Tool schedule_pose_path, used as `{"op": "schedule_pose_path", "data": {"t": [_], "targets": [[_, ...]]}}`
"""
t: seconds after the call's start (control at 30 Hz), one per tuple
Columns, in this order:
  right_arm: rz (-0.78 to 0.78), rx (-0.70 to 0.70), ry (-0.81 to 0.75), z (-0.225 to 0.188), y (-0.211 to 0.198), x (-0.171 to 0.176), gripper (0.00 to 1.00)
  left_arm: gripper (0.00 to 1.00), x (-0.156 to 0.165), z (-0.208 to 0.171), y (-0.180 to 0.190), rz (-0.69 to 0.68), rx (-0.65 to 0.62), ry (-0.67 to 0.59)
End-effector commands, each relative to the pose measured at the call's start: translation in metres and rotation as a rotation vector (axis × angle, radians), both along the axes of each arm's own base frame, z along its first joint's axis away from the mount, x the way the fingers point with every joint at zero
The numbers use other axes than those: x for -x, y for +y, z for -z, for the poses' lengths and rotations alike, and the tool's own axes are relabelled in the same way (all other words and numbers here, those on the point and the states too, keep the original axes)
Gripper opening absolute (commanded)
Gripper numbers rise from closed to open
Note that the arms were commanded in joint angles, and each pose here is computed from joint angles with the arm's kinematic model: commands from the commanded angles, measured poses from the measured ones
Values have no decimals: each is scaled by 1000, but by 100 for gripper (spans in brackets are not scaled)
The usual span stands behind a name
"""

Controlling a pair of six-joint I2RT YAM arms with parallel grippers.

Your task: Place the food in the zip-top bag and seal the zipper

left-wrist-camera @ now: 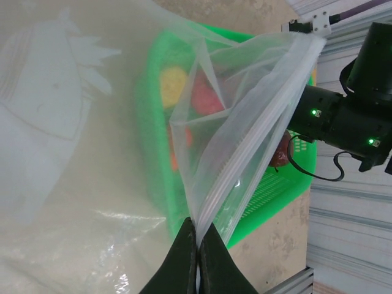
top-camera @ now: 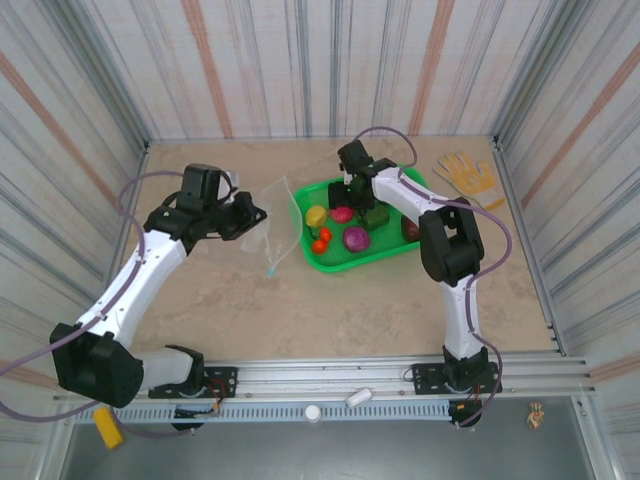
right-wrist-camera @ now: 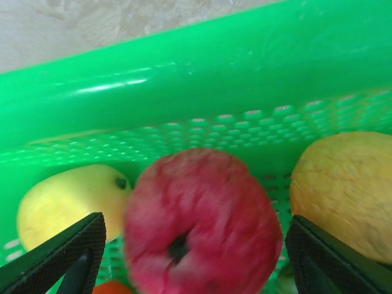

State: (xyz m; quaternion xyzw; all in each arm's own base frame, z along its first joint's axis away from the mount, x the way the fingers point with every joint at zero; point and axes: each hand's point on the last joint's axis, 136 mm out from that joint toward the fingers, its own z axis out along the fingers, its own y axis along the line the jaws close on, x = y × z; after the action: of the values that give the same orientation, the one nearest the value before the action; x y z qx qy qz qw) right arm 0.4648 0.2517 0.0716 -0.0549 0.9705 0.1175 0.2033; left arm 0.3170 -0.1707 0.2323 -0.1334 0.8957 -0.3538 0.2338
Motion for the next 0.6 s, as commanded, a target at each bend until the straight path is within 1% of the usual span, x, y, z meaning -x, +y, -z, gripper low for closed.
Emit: {"op": "schedule_pose_path", "data": {"t": [0.0, 0.13, 0.27, 0.37, 0.43, 0.57], "targets": [[-3, 29, 33, 14, -7, -5, 79, 0, 3, -3, -6, 11, 72, -9], [9, 3, 65, 26, -8, -6, 74, 0, 4, -11, -14, 70, 105, -39], [-2, -14, 74, 24, -2, 0, 61, 0, 9, -15, -17, 110, 98, -45], [7, -23, 23, 4, -4, 2, 53, 0, 11, -16, -18, 118, 95, -29], [36, -45, -7, -13, -9, 4, 52, 0, 12, -16, -20, 130, 103, -18], [116, -232, -36, -62, -15, 11, 51, 0, 13, -7, -22, 123, 121, 67]]}}
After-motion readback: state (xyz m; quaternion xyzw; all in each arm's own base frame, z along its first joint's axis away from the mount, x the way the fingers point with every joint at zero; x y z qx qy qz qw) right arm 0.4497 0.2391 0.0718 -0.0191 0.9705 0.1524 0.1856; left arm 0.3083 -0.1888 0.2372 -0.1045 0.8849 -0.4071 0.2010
